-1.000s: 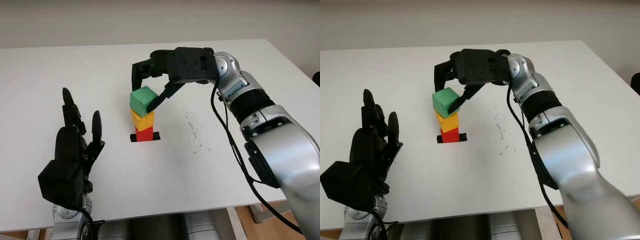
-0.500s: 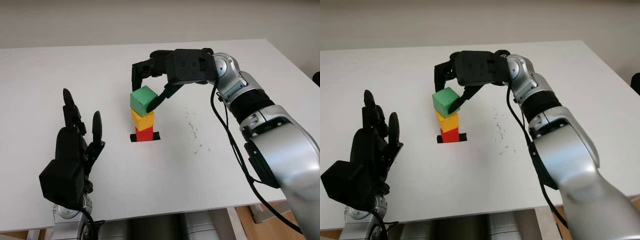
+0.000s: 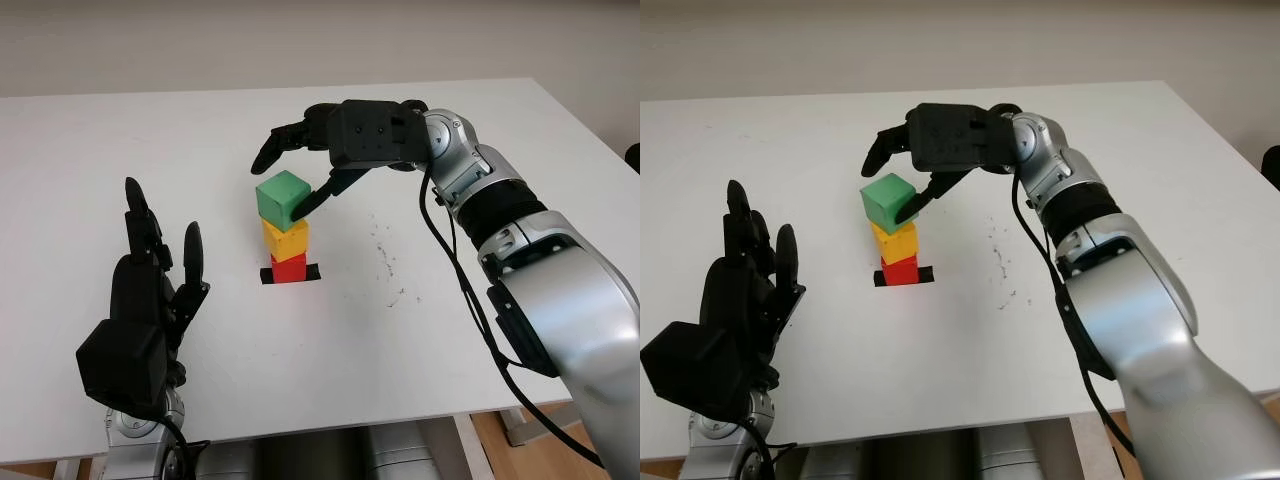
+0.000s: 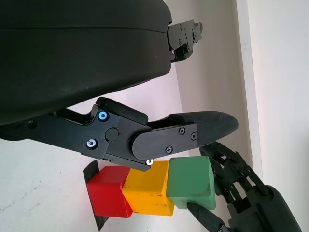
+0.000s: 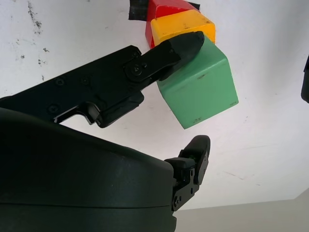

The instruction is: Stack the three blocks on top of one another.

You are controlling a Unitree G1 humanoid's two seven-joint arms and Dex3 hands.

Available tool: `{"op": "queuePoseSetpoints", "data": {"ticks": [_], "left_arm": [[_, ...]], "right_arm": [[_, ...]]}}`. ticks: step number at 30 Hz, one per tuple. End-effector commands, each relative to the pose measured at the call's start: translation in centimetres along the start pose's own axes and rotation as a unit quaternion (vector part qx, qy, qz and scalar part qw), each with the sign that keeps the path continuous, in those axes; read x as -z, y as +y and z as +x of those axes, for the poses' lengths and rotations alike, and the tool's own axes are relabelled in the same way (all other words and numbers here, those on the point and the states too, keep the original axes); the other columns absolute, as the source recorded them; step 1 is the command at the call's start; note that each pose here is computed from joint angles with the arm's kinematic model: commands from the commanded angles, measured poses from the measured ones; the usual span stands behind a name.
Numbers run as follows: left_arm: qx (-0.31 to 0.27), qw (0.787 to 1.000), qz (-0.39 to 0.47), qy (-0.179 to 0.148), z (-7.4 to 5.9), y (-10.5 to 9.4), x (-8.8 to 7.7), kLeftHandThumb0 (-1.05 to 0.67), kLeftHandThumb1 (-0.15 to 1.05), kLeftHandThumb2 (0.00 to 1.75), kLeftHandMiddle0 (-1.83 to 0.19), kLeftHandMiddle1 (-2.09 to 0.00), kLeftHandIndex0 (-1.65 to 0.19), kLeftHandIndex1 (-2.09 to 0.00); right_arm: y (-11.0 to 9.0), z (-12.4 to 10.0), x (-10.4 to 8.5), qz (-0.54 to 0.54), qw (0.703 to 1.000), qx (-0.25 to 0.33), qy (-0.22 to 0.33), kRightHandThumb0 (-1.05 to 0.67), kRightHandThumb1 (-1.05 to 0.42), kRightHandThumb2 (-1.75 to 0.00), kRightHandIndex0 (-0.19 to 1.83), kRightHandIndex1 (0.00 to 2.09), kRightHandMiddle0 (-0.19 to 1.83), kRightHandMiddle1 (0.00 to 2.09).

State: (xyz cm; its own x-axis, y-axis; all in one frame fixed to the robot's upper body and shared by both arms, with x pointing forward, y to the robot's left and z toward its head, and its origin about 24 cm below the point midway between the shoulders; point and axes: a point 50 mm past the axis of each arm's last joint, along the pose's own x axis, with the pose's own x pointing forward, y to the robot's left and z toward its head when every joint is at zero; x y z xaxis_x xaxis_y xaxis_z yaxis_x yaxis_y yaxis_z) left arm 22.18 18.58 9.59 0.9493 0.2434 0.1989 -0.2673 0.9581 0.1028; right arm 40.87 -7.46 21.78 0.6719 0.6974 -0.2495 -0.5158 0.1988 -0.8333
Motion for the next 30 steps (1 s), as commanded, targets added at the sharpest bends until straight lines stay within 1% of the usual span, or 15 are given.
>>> {"op": "queuePoseSetpoints", "data": {"ticks": [1, 4, 7, 10, 12, 13, 14, 16, 17, 19, 22, 25, 27, 30], "left_arm": [[0.000, 1.000, 0.001, -0.007, 0.1, 0.1, -0.2, -0.69, 1.05, 0.60, 0.19, -0.01, 0.19, 0.00], [-0.001, 1.000, 0.002, -0.008, 0.2, 0.2, -0.1, -0.70, 1.05, 0.60, 0.19, -0.01, 0.19, 0.00], [-0.003, 1.000, -0.001, -0.008, 0.3, 0.3, -0.1, -0.71, 1.05, 0.58, 0.19, -0.01, 0.19, 0.00], [-0.004, 1.000, -0.007, -0.008, 0.4, 0.4, -0.1, -0.71, 1.05, 0.57, 0.19, -0.01, 0.19, 0.00], [-0.002, 1.000, -0.007, -0.009, 0.4, 0.5, -0.1, -0.71, 1.05, 0.57, 0.19, 0.00, 0.19, 0.00], [-0.002, 1.000, -0.006, -0.010, 0.4, 0.5, -0.1, -0.71, 1.05, 0.58, 0.19, -0.01, 0.19, 0.00], [-0.002, 1.000, -0.007, -0.009, 0.4, 0.6, -0.1, -0.71, 1.05, 0.58, 0.19, -0.01, 0.19, 0.00], [-0.001, 1.000, -0.009, -0.007, 0.4, 0.7, -0.1, -0.71, 1.05, 0.57, 0.19, 0.00, 0.19, 0.00], [-0.001, 1.000, -0.010, -0.007, 0.5, 0.8, -0.2, -0.71, 1.05, 0.56, 0.19, 0.00, 0.19, 0.00], [0.000, 1.000, -0.011, -0.008, 0.5, 0.9, -0.2, -0.71, 1.05, 0.56, 0.19, 0.00, 0.19, 0.00], [0.002, 1.000, -0.007, -0.011, 0.7, 1.2, -0.4, -0.70, 1.05, 0.56, 0.19, -0.01, 0.19, 0.00], [0.004, 1.000, -0.006, -0.012, 0.9, 1.4, -0.4, -0.70, 1.05, 0.56, 0.19, -0.02, 0.19, 0.00], [0.005, 1.000, -0.007, -0.014, 1.2, 1.5, -0.4, -0.70, 1.05, 0.55, 0.19, -0.03, 0.19, 0.00], [0.004, 1.000, -0.002, -0.015, 1.6, 1.6, -0.2, -0.68, 1.05, 0.56, 0.19, -0.04, 0.19, 0.00]], "right_arm": [[-0.7, -0.1, -0.6, 0.008, 1.000, 0.005, -0.019, -0.74, -0.87, -0.05, 0.05, 0.04, 0.16, 0.32], [-0.9, -0.4, -0.5, 0.031, 0.999, -0.004, -0.030, -0.79, -0.87, -0.05, 0.00, 0.02, 0.04, 0.22], [-1.6, -1.0, -0.5, 0.050, 0.998, -0.016, -0.041, -0.79, -0.86, -0.05, -0.15, 0.00, -0.14, 0.09], [-2.8, -1.8, -0.8, 0.050, 0.997, -0.017, -0.047, -0.82, -0.86, -0.06, -0.19, 0.00, -0.19, 0.01], [-3.8, -2.6, -0.8, 0.073, 0.996, -0.002, -0.058, -0.84, -0.88, -0.06, -0.19, 0.00, -0.19, 0.00], [-4.1, -3.0, -0.7, 0.090, 0.994, 0.007, -0.064, -0.87, -0.94, -0.09, -0.19, 0.00, -0.19, 0.00], [-4.4, -3.6, -0.3, 0.102, 0.992, 0.031, -0.074, -0.89, -0.97, -0.09, -0.19, 0.00, -0.19, 0.00], [-4.5, -4.6, 0.7, 0.130, 0.985, 0.071, -0.086, -0.95, -1.03, -0.36, -0.19, 0.00, -0.19, 0.00], [-4.3, -5.1, 1.3, 0.157, 0.978, 0.088, -0.101, -0.94, -1.04, -0.48, -0.19, 0.00, -0.19, 0.00], [-3.7, -5.8, 2.2, 0.211, 0.962, 0.121, -0.123, -0.90, -1.05, -0.61, -0.19, 0.00, -0.19, 0.00], [-2.1, -6.6, 4.2, 0.268, 0.942, 0.160, -0.127, -0.91, -1.05, -0.64, -0.19, 0.00, -0.19, 0.00], [-0.3, -7.2, 5.4, 0.314, 0.923, 0.184, -0.126, -0.90, -1.05, -0.66, -0.19, 0.00, -0.19, 0.00], [1.1, -7.5, 6.1, 0.340, 0.911, 0.199, -0.122, -0.90, -1.05, -0.69, -0.19, 0.00, -0.19, 0.00], [2.7, -7.7, 6.4, 0.367, 0.898, 0.216, -0.111, -0.89, -1.05, -0.71, -0.19, 0.00, -0.19, 0.00]]}}
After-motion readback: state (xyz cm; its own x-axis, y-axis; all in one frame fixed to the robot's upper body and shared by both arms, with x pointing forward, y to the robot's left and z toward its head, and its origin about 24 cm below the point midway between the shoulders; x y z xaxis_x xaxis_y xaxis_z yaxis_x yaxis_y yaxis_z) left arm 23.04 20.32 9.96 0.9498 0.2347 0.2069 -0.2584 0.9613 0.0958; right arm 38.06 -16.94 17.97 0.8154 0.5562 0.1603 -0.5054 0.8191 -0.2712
